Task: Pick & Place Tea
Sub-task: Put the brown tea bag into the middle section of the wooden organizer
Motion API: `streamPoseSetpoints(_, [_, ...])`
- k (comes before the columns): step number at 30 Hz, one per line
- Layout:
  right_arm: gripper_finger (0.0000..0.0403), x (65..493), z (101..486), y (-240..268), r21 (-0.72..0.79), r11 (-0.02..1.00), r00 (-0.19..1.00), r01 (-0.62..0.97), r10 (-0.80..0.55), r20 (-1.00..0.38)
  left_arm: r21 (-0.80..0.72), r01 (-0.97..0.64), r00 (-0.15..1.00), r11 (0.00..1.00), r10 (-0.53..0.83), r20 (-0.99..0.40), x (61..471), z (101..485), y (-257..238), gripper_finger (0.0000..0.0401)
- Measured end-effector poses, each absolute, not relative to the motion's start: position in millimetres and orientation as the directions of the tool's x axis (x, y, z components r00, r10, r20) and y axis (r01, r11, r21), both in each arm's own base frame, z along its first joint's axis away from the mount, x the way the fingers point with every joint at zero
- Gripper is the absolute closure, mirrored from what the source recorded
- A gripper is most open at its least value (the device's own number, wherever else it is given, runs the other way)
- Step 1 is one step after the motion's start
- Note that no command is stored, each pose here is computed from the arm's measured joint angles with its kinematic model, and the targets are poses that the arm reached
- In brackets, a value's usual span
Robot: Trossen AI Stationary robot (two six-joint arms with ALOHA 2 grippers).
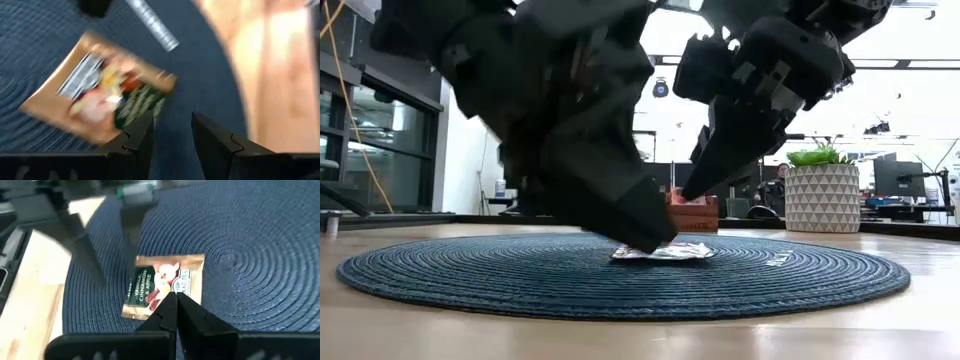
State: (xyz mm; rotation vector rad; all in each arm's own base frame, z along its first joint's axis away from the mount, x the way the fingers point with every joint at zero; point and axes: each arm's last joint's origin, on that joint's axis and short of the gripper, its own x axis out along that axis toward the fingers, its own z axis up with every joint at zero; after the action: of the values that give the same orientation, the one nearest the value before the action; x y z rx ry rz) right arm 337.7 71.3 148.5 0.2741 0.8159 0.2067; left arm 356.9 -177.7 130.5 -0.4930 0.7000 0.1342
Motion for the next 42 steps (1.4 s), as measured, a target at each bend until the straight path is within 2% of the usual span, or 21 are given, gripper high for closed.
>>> streamPoseSetpoints(22, [0.0403, 345, 107, 75, 0.389, 0.921, 0.603, -0.014, 0.318, -0.732, -0.353, -0.312, 0.705, 0.882, -0.035, -0.708, 351, 126, -175, 0.0270])
streamPoseSetpoints(33, [0.0403, 337, 98, 111, 0.467, 0.884, 0.547, 0.017, 0.383, -0.744, -0.294, -0.391, 0.646, 0.872, 0.033, -0.762, 345, 121, -171, 0.0270])
streamPoseSetpoints(42, [0.0403, 328, 98, 137, 0.444, 0.895, 0.576, 0.051, 0.337, -0.745, -0.293, -0.400, 0.665, 0.869, 0.054, -0.745, 346, 121, -170, 0.0270])
